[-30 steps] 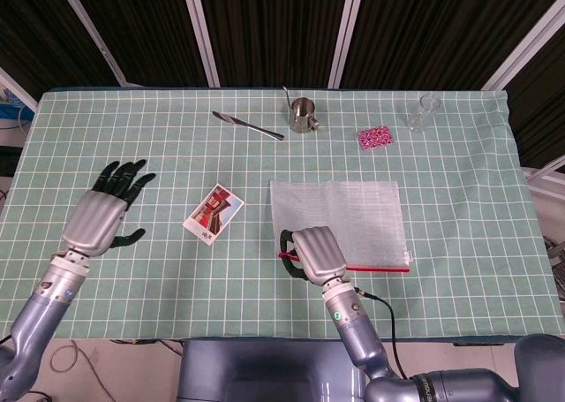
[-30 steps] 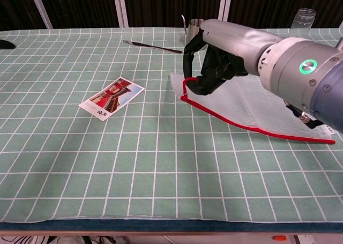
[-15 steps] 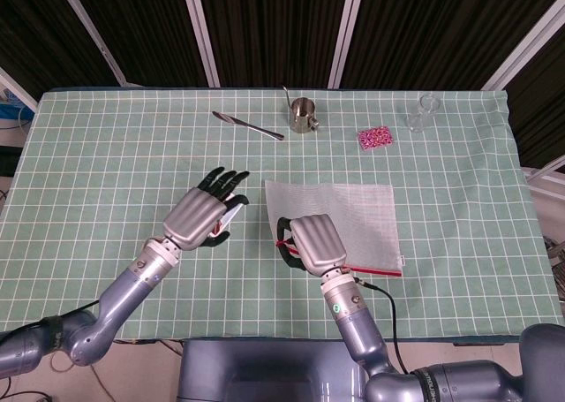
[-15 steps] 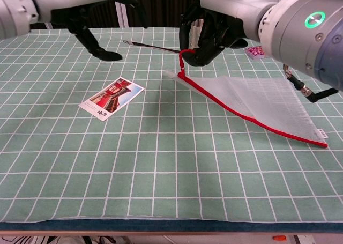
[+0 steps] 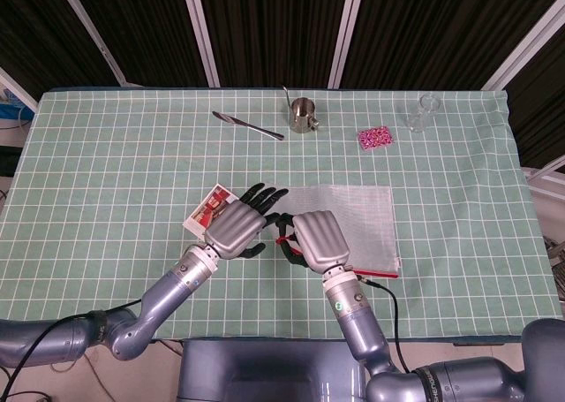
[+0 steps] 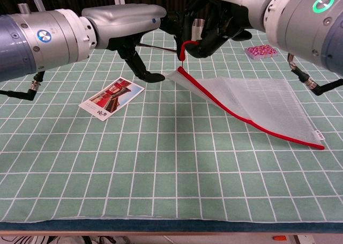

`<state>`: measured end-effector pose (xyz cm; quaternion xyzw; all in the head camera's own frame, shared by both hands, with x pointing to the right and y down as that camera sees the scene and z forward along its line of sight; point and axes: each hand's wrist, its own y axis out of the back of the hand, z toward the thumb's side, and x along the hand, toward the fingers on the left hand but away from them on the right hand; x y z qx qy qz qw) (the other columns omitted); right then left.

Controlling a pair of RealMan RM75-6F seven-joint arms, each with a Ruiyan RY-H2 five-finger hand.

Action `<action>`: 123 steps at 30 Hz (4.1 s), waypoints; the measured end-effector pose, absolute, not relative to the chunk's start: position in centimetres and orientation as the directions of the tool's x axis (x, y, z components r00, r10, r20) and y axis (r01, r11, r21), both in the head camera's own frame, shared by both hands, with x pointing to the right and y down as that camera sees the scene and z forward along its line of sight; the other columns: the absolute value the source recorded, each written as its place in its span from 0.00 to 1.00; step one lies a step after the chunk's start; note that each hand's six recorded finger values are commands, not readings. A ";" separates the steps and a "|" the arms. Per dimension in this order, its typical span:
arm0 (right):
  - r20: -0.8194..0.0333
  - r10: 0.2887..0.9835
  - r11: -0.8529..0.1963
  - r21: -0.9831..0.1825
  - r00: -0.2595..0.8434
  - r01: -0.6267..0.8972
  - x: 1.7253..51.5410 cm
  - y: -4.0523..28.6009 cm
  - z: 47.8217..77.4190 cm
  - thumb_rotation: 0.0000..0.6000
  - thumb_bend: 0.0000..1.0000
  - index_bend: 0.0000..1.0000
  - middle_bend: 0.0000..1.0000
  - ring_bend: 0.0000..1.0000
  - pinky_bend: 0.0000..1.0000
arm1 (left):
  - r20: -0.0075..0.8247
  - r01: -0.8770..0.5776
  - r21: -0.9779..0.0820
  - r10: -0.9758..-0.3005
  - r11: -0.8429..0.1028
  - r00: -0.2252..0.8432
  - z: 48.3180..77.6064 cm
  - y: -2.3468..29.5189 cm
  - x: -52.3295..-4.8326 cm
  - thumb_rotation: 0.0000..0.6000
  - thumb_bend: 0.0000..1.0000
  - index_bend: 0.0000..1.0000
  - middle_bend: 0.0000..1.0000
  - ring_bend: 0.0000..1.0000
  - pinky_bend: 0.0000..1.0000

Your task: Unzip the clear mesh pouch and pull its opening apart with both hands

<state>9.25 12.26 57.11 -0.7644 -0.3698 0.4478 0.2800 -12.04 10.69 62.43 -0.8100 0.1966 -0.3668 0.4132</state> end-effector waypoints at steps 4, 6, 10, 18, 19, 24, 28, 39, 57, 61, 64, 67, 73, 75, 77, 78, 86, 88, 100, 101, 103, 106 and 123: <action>-0.479 0.817 -0.569 -0.757 0.320 0.320 9.5 12.1 57.1 1.00 0.64 0.69 1.00 1.00 0.94 | 0.429 -0.032 -0.809 -0.627 -0.587 0.650 62.7 10.8 -11.6 1.00 0.31 0.45 0.01 0.00 0.00; -0.481 0.817 -0.570 -0.756 0.318 0.322 9.6 12.1 57.1 1.00 0.64 0.69 1.00 1.00 0.94 | 0.427 -0.040 -0.808 -0.631 -0.588 0.648 62.7 10.8 -11.5 1.00 0.31 0.45 0.01 0.00 0.00; -0.483 0.816 -0.572 -0.754 0.317 0.323 9.8 12.1 57.2 1.00 0.64 0.69 1.00 1.00 0.94 | 0.423 -0.054 -0.805 -0.636 -0.591 0.645 62.9 10.9 -11.2 1.00 0.32 0.48 0.01 0.00 0.00; -0.482 0.817 -0.571 -0.753 0.316 0.326 10.0 12.1 57.1 1.00 0.65 0.69 1.00 1.00 0.94 | 0.414 -0.077 -0.801 -0.642 -0.594 0.645 63.0 11.1 -10.6 1.00 0.34 0.50 0.03 0.00 0.00; -0.482 0.817 -0.571 -0.753 0.316 0.326 10.0 12.1 57.1 1.00 0.65 0.69 1.00 1.00 0.94 | 0.414 -0.079 -0.801 -0.643 -0.594 0.644 63.0 11.1 -10.5 1.00 0.34 0.50 0.03 0.00 0.00; -0.480 0.818 -0.569 -0.754 0.317 0.327 10.0 12.0 56.9 1.00 0.65 0.69 1.00 1.00 0.94 | 0.412 -0.085 -0.799 -0.645 -0.596 0.644 63.2 11.2 -10.2 1.00 0.34 0.51 0.03 0.00 0.00; -0.481 0.818 -0.569 -0.754 0.315 0.327 10.0 12.1 57.0 1.00 0.65 0.69 1.00 1.00 0.94 | 0.410 -0.089 -0.797 -0.644 -0.597 0.646 63.2 11.3 -10.0 1.00 0.36 0.52 0.03 0.00 0.00; -0.484 0.820 -0.568 -0.754 0.306 0.330 10.5 12.1 57.0 1.00 0.65 0.69 1.00 1.00 0.94 | 0.403 -0.104 -0.796 -0.650 -0.596 0.644 63.2 11.5 -9.8 1.00 0.42 0.56 0.04 0.00 0.00; -0.485 0.832 -0.554 -0.757 0.268 0.346 12.2 11.8 56.7 1.00 0.65 0.69 1.00 1.00 0.94 | 0.359 -0.162 -0.807 -0.690 -0.568 0.628 62.3 10.7 -9.8 1.00 0.43 0.61 0.06 0.00 0.00; -0.486 0.837 -0.548 -0.759 0.253 0.353 13.0 11.8 56.7 1.00 0.65 0.69 1.00 1.00 0.94 | 0.337 -0.188 -0.813 -0.708 -0.552 0.620 61.9 10.2 -9.7 1.00 0.43 0.61 0.06 0.00 0.00; -0.490 0.838 -0.546 -0.757 0.242 0.359 13.5 11.9 56.7 1.00 0.65 0.69 1.00 1.00 0.94 | 0.321 -0.208 -0.815 -0.721 -0.540 0.614 61.5 9.9 -9.6 1.00 0.43 0.61 0.06 0.00 0.00; -0.497 0.836 -0.549 -0.751 0.232 0.368 14.1 12.1 56.9 1.00 0.65 0.69 1.00 1.00 0.94 | 0.305 -0.237 -0.812 -0.735 -0.533 0.606 61.1 9.6 -9.4 1.00 0.43 0.61 0.06 0.00 0.00; -0.514 0.830 -0.557 -0.738 0.218 0.380 14.9 12.6 57.4 1.00 0.65 0.69 1.00 1.00 0.94 | 0.276 -0.277 -0.812 -0.755 -0.515 0.595 60.4 9.3 -8.9 1.00 0.43 0.61 0.06 0.00 0.00; -0.519 0.828 -0.559 -0.735 0.212 0.383 15.2 12.7 57.7 1.00 0.65 0.69 1.00 1.00 0.94 | 0.261 -0.297 -0.811 -0.765 -0.505 0.588 60.0 9.1 -8.8 1.00 0.43 0.61 0.06 0.00 0.00; -0.525 0.826 -0.562 -0.731 0.207 0.387 15.5 12.8 58.0 1.00 0.65 0.69 1.00 1.00 0.94 | 0.247 -0.318 -0.808 -0.775 -0.496 0.581 59.7 8.8 -8.7 1.00 0.43 0.61 0.06 0.00 0.00; -0.526 0.825 -0.562 -0.730 0.205 0.388 15.5 12.9 58.1 1.00 0.65 0.69 1.00 1.00 0.94 | 0.239 -0.329 -0.806 -0.779 -0.492 0.579 59.5 8.7 -8.6 1.00 0.43 0.61 0.06 0.00 0.00; -0.533 0.824 -0.563 -0.728 0.192 0.391 16.2 13.0 58.5 1.00 0.65 0.69 1.00 1.00 0.94 | 0.201 -0.373 -0.800 -0.796 -0.470 0.572 58.6 8.4 -8.3 1.00 0.43 0.61 0.06 0.00 0.00; -0.534 0.825 -0.560 -0.730 0.186 0.391 16.4 13.0 58.6 1.00 0.65 0.69 1.00 1.00 0.94 | 0.190 -0.382 -0.800 -0.799 -0.463 0.570 58.3 8.3 -8.3 1.00 0.43 0.61 0.06 0.00 0.00; -0.545 0.831 -0.543 -0.750 0.111 0.379 19.3 12.5 59.3 1.00 0.65 0.69 1.00 1.00 0.94 | 0.153 -0.395 -0.825 -0.833 -0.404 0.532 57.1 6.3 -10.1 1.00 0.43 0.61 0.06 0.00 0.00; -0.545 0.832 -0.539 -0.753 0.101 0.378 19.7 12.4 59.3 1.00 0.65 0.69 1.00 1.00 0.94 | 0.152 -0.393 -0.829 -0.837 -0.398 0.526 57.1 6.1 -10.4 1.00 0.43 0.61 0.06 0.00 0.00; -0.544 0.835 -0.533 -0.758 0.086 0.375 20.3 12.2 59.4 1.00 0.65 0.70 1.00 1.00 0.94 | 0.150 -0.390 -0.837 -0.846 -0.384 0.511 57.0 5.5 -11.2 1.00 0.43 0.61 0.06 0.00 0.00; -0.540 0.839 -0.520 -0.767 0.060 0.375 21.4 11.8 59.4 1.00 0.65 0.70 1.00 1.00 0.94 | 0.148 -0.386 -0.847 -0.859 -0.366 0.490 56.9 4.7 -12.5 1.00 0.43 0.61 0.06 0.00 0.00; -0.480 0.874 -0.413 -0.820 -0.082 0.397 27.4 8.9 57.6 1.00 0.65 0.70 1.00 1.00 0.94 | 0.169 -0.327 -0.896 -0.911 -0.301 0.376 57.5 1.8 -20.2 1.00 0.43 0.61 0.06 0.00 0.00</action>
